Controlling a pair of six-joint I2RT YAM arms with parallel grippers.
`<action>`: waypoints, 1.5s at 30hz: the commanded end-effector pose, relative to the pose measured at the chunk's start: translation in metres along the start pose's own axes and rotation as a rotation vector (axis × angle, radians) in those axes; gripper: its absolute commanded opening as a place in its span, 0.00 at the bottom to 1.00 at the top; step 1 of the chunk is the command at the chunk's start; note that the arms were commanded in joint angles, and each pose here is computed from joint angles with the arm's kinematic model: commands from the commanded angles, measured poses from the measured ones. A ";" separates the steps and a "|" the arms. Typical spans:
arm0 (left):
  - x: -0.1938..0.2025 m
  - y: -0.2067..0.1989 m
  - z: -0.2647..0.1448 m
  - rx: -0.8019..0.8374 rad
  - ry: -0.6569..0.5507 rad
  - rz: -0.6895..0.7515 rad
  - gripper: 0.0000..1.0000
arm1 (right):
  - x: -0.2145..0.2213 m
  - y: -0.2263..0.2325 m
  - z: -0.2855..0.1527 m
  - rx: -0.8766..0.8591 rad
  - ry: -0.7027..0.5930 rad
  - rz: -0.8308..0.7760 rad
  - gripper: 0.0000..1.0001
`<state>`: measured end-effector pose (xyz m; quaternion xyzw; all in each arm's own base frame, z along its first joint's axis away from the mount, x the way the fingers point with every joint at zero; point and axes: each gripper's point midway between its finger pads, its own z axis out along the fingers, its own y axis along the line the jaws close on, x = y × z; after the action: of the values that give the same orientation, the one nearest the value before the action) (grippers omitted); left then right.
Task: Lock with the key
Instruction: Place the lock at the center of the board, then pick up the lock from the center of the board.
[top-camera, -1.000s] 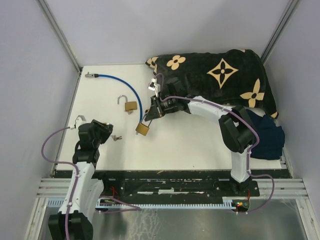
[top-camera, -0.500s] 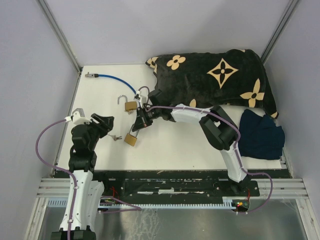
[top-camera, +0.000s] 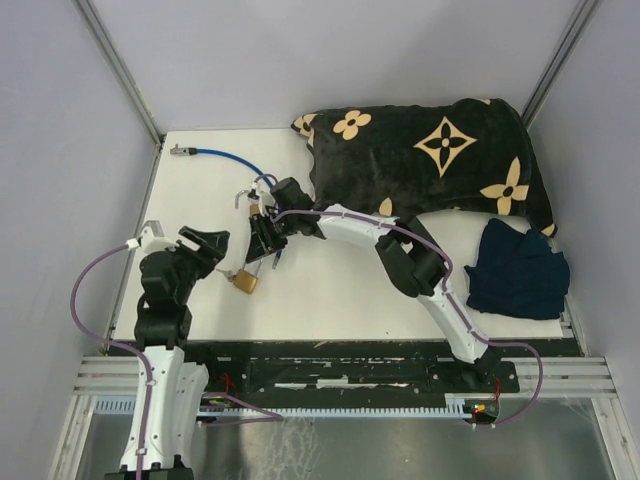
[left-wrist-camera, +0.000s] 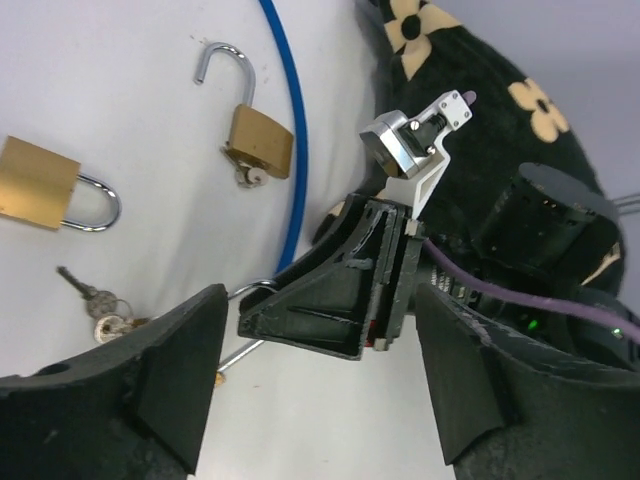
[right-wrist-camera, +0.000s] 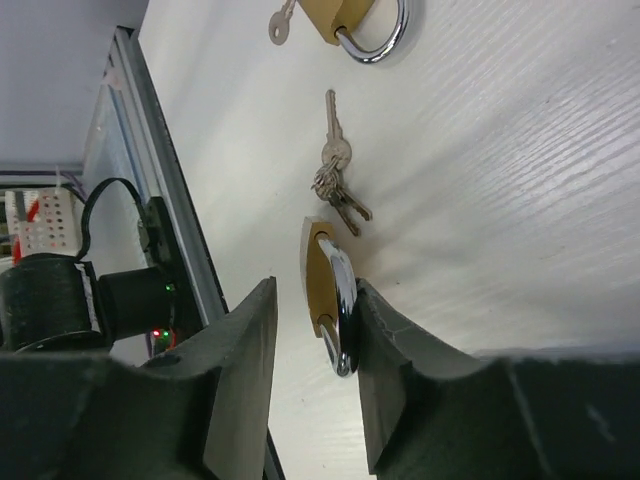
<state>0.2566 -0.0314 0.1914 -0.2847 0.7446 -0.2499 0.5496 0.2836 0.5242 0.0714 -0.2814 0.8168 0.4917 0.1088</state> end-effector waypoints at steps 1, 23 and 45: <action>-0.031 -0.047 -0.007 0.100 -0.033 -0.185 0.85 | -0.025 0.020 -0.032 0.076 -0.022 -0.194 0.50; -0.145 -0.233 -0.101 0.517 -0.039 -0.367 0.99 | -0.017 0.070 -0.182 0.009 0.038 -0.688 0.81; -0.155 -0.262 -0.107 0.652 -0.056 -0.362 0.99 | -0.021 0.042 -0.235 0.039 -0.019 -0.675 0.84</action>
<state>0.2355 -0.1022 0.4919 -0.2450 0.5681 -0.5458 0.5651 0.2976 0.3518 0.1891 -0.5207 0.7149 0.4080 0.2267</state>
